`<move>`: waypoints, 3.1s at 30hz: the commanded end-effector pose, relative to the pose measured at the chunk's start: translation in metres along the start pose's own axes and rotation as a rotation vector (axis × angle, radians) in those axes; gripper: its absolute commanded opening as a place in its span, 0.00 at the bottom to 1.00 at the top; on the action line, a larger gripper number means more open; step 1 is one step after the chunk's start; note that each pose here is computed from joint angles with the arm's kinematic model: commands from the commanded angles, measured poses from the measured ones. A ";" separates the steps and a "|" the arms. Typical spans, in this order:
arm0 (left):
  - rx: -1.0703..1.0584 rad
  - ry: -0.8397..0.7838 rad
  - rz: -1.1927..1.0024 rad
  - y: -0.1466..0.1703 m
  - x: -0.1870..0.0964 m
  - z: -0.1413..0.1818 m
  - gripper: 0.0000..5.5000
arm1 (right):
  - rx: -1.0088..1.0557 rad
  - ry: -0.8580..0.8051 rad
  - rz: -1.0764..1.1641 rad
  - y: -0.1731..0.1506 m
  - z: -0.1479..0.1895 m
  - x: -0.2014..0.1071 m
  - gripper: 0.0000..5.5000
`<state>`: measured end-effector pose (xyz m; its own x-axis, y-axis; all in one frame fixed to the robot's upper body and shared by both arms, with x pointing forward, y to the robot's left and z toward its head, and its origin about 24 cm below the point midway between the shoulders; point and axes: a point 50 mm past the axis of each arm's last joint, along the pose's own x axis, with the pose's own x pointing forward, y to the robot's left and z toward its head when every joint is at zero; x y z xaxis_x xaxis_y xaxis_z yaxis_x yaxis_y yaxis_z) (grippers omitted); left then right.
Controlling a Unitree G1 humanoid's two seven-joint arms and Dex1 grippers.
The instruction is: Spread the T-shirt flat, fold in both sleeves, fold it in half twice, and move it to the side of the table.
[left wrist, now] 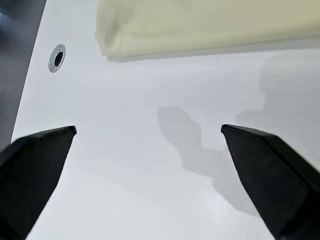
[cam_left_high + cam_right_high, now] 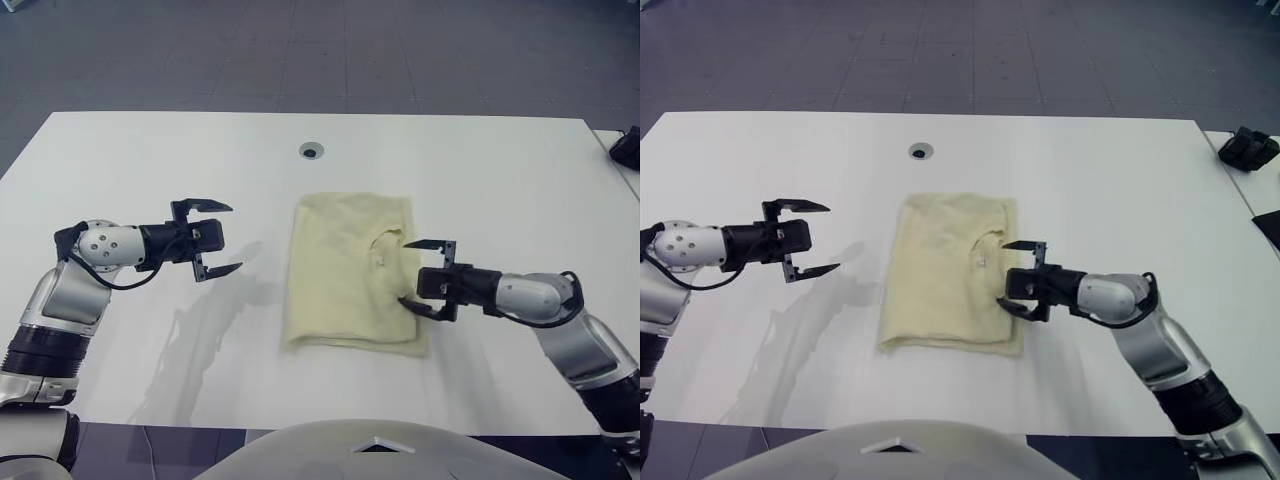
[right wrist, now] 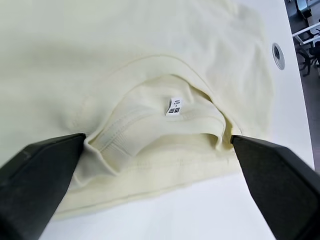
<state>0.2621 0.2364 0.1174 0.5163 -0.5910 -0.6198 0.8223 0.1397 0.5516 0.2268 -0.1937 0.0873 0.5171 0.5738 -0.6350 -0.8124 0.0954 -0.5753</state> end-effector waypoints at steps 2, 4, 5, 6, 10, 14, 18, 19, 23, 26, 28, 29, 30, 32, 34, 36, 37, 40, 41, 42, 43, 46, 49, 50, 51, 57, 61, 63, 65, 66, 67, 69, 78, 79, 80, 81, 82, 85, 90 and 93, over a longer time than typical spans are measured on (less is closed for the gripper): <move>0.050 -0.026 -0.082 -0.024 0.004 0.009 0.98 | 0.023 -0.036 -0.062 -0.012 0.003 -0.015 0.98; 0.063 -0.049 -0.134 -0.036 0.001 0.015 0.98 | 0.039 -0.055 -0.101 -0.014 0.006 -0.032 0.98; 0.069 -0.059 -0.159 -0.041 0.000 0.018 0.98 | 0.045 -0.049 -0.107 -0.013 0.005 -0.042 0.98; 0.072 -0.068 -0.183 -0.048 -0.003 0.020 0.98 | 0.042 -0.028 -0.102 -0.011 0.002 -0.053 0.98; 0.066 -0.083 -0.234 -0.076 -0.005 0.024 0.98 | 0.013 0.099 -0.019 0.007 -0.023 -0.084 0.98; 0.095 -0.086 -0.266 -0.105 -0.003 0.027 0.98 | -0.104 0.181 0.146 0.035 -0.043 -0.093 0.98; 0.150 -0.128 -0.274 -0.122 0.006 0.037 0.98 | -0.119 0.086 0.146 0.049 -0.032 -0.076 0.98; 0.158 -0.142 -0.274 -0.126 0.009 0.040 0.98 | -0.126 0.059 0.140 0.051 -0.028 -0.070 0.98; 0.165 -0.178 -0.302 -0.135 0.015 0.049 0.98 | -0.151 -0.001 0.141 0.055 -0.017 -0.054 0.98; 0.178 -0.187 -0.308 -0.136 0.022 0.053 0.95 | -0.168 -0.032 0.141 0.055 -0.012 -0.045 0.98; 0.186 -0.181 -0.297 -0.135 0.028 0.053 0.90 | -0.171 -0.041 0.142 0.054 -0.011 -0.043 0.93; 0.192 -0.176 -0.289 -0.135 0.030 0.052 0.87 | -0.173 -0.043 0.143 0.053 -0.011 -0.043 0.90; 0.195 -0.171 -0.279 -0.134 0.032 0.052 0.83 | -0.176 -0.047 0.143 0.053 -0.010 -0.042 0.87; 0.196 -0.166 -0.270 -0.133 0.036 0.053 0.76 | -0.180 -0.061 0.143 0.053 -0.008 -0.039 0.80; 0.204 -0.158 -0.268 -0.133 0.039 0.052 0.70 | -0.183 -0.073 0.146 0.054 -0.006 -0.036 0.74; 0.214 -0.150 -0.266 -0.132 0.041 0.051 0.62 | -0.188 -0.081 0.149 0.055 -0.004 -0.033 0.67; 0.215 -0.149 -0.266 -0.132 0.041 0.051 0.59 | -0.189 -0.085 0.150 0.055 -0.004 -0.032 0.64; 0.213 -0.156 -0.272 -0.133 0.042 0.052 0.47 | -0.193 -0.091 0.151 0.055 -0.002 -0.029 0.53; 0.215 -0.157 -0.275 -0.133 0.043 0.052 0.44 | -0.193 -0.092 0.152 0.056 -0.002 -0.028 0.50; 0.216 -0.159 -0.278 -0.133 0.042 0.053 0.40 | -0.194 -0.093 0.153 0.056 -0.002 -0.028 0.47; 0.217 -0.160 -0.281 -0.133 0.042 0.053 0.38 | -0.194 -0.095 0.154 0.057 -0.002 -0.027 0.44; 0.220 -0.161 -0.289 -0.133 0.043 0.052 0.27 | -0.195 -0.102 0.155 0.058 -0.001 -0.026 0.35; 0.221 -0.157 -0.297 -0.132 0.043 0.050 0.18 | -0.199 -0.110 0.158 0.058 0.000 -0.024 0.26; 0.221 -0.156 -0.299 -0.132 0.043 0.049 0.15 | -0.201 -0.112 0.159 0.059 0.000 -0.023 0.23; 0.219 -0.156 -0.301 -0.132 0.043 0.049 0.12 | -0.203 -0.113 0.161 0.059 0.001 -0.023 0.20; 0.206 -0.151 -0.322 -0.126 0.040 0.043 0.05 | -0.188 -0.138 0.155 0.051 0.005 -0.024 0.02; 0.166 -0.151 -0.339 -0.114 0.035 0.041 0.05 | -0.174 -0.169 0.141 0.036 0.013 -0.028 0.01; 0.140 -0.155 -0.342 -0.107 0.033 0.041 0.05 | -0.176 -0.174 0.139 0.030 0.016 -0.029 0.01; 0.112 -0.155 -0.372 -0.104 0.029 0.041 0.05 | -0.137 -0.187 0.170 0.031 0.019 -0.032 0.01; 0.091 -0.157 -0.394 -0.105 0.027 0.042 0.05 | -0.113 -0.194 0.190 0.033 0.020 -0.033 0.01; 0.068 -0.160 -0.420 -0.107 0.025 0.042 0.05 | -0.089 -0.200 0.218 0.036 0.022 -0.034 0.01; 0.006 -0.175 -0.475 -0.111 0.021 0.045 0.05 | -0.031 -0.216 0.273 0.042 0.026 -0.036 0.01; -0.261 -0.233 -0.691 -0.112 -0.001 0.061 0.05 | 0.219 -0.236 0.483 0.056 0.034 -0.051 0.01; -0.289 -0.240 -0.706 -0.112 -0.004 0.063 0.05 | 0.250 -0.244 0.503 0.056 0.035 -0.053 0.01; -0.313 -0.245 -0.717 -0.111 -0.006 0.063 0.05 | 0.279 -0.252 0.519 0.056 0.037 -0.054 0.01; -0.335 -0.252 -0.719 -0.109 -0.007 0.064 0.05 | 0.304 -0.260 0.530 0.055 0.038 -0.056 0.01; -0.356 -0.262 -0.717 -0.107 -0.009 0.064 0.05 | 0.327 -0.270 0.536 0.054 0.039 -0.056 0.01; -0.425 -0.304 -0.686 -0.094 -0.009 0.065 0.05 | 0.384 -0.301 0.496 0.040 0.040 -0.055 0.01; -0.486 -0.341 -0.576 -0.056 -0.004 0.059 0.05 | 0.440 -0.347 0.392 0.002 0.034 -0.048 0.01; -0.494 -0.360 -0.518 -0.033 0.001 0.055 0.05 | 0.465 -0.372 0.343 -0.021 0.031 -0.040 0.01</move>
<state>0.2079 0.1857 0.1227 -0.0410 -0.8773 -0.4782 0.9879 0.0360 -0.1507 0.2004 -0.1944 0.1357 0.1249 0.8576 -0.4990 -0.9914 0.1279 -0.0284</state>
